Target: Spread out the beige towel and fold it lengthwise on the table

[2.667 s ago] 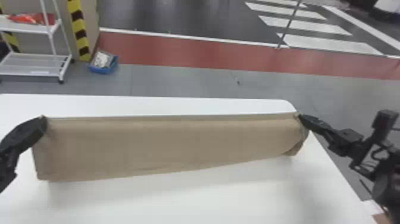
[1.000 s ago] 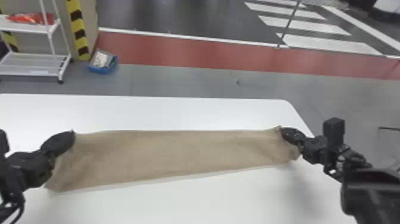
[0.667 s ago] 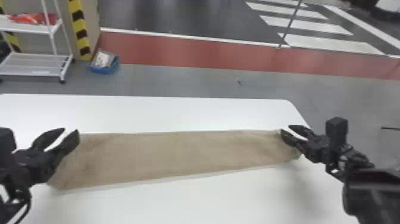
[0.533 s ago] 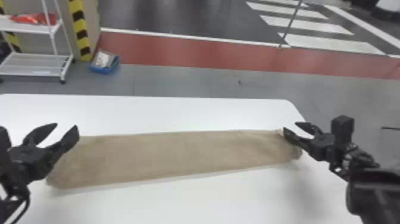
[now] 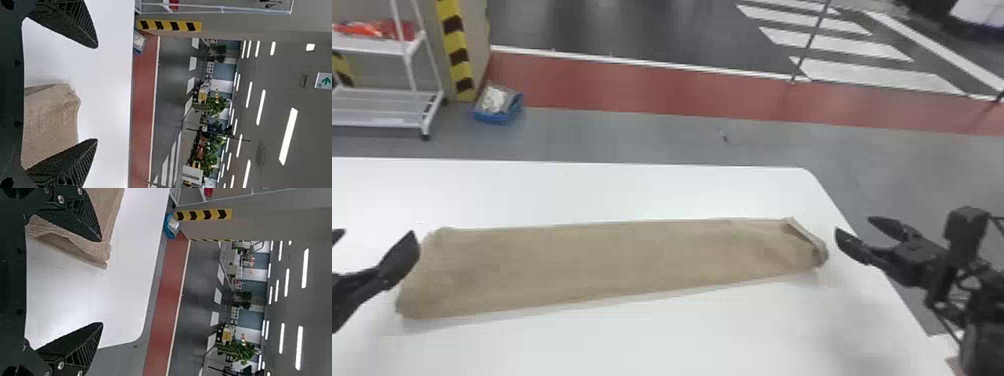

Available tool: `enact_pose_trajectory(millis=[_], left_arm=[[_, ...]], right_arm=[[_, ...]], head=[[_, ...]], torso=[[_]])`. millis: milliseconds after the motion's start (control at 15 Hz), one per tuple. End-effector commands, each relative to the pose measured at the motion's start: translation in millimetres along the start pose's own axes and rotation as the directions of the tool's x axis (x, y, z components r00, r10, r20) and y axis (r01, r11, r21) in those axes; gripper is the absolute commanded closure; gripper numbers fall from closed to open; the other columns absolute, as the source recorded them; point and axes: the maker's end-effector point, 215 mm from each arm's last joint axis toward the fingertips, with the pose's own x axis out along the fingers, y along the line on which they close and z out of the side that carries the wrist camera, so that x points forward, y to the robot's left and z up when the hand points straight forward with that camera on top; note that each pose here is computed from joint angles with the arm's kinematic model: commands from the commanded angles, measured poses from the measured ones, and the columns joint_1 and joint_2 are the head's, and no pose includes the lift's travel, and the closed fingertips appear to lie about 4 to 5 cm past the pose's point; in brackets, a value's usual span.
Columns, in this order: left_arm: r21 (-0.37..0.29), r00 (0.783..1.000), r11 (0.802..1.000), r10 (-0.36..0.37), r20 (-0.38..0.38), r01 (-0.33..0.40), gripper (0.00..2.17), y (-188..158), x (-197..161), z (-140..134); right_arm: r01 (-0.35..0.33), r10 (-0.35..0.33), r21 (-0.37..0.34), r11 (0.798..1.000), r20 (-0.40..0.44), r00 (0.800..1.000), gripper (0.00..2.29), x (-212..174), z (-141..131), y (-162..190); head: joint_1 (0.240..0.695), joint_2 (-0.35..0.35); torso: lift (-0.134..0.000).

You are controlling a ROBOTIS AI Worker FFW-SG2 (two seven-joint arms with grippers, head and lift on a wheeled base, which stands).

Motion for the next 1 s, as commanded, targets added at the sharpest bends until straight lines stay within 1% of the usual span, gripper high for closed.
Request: enact_pose_trajectory(millis=[0, 67, 133, 267, 400, 467, 533, 600, 867, 933], left_arm=[[0.003, 1.0, 1.0, 0.004, -0.019, -0.004, 0.03, 2.5, -14.6, -8.3], [0.003, 1.0, 1.0, 0.005, -0.027, -0.005, 0.03, 2.8, -16.8, -12.4], [0.002, 0.999, 1.0, 0.005, -0.033, -0.005, 0.03, 2.7, -18.6, -15.8], [0.005, 0.999, 1.0, 0.0, -0.047, 0.0, 0.03, -0.4, -19.4, -23.5], [0.004, 0.999, 1.0, -0.013, -0.05, 0.013, 0.06, -8.4, -18.1, -27.3], [-0.007, 0.998, 0.999, -0.034, -0.048, 0.034, 0.12, -14.5, -17.7, -27.7], [-0.011, 0.998, 0.999, -0.05, -0.041, 0.05, 0.17, -21.2, -16.9, -26.5], [-0.012, 0.997, 0.998, -0.063, -0.034, 0.063, 0.22, -27.5, -15.3, -24.9], [-0.007, 0.996, 0.997, -0.083, -0.034, 0.083, 0.22, -36.8, -11.2, -24.2], [-0.012, 0.995, 0.995, -0.095, -0.034, 0.094, 0.22, -39.6, -10.9, -25.0]], right_arm=[[-0.05, 0.051, 0.033, 0.998, -0.029, 0.998, 0.33, -21.4, -18.9, 9.4], [-0.076, 0.077, 0.047, 0.996, -0.022, 0.997, 0.35, -28.1, -24.5, 19.7], [-0.088, 0.088, 0.035, 0.996, -0.024, 0.996, 0.35, -32.6, -30.1, 31.5], [-0.094, 0.094, 0.0, 0.996, -0.017, 0.995, 0.47, -36.8, -36.5, 47.0], [-0.067, 0.064, -0.076, 0.995, -0.033, 0.997, 0.47, -32.2, -42.2, 51.1], [-0.057, 0.053, -0.113, 0.992, -0.034, 0.998, 0.47, -28.4, -44.2, 54.5], [-0.056, 0.052, -0.118, 0.991, -0.038, 0.998, 0.48, -25.0, -48.4, 57.7], [-0.059, 0.055, -0.124, 0.99, -0.041, 0.998, 0.63, -21.7, -50.6, 60.3], [-0.067, 0.056, -0.145, 0.987, -0.075, 0.996, 0.65, -14.3, -66.6, 68.1], [-0.064, 0.054, -0.148, 0.987, -0.07, 0.996, 0.65, -13.2, -66.5, 67.9]], head=[[0.695, -0.262], [0.695, -0.263], [0.695, -0.261], [0.695, -0.259], [0.695, -0.252], [0.695, -0.252], [0.695, -0.254], [0.695, -0.257], [0.695, -0.262], [0.695, -0.261]], torso=[[-0.124], [-0.124], [-0.124], [-0.124], [-0.124], [-0.124], [-0.124], [-0.124], [-0.124], [-0.124]])
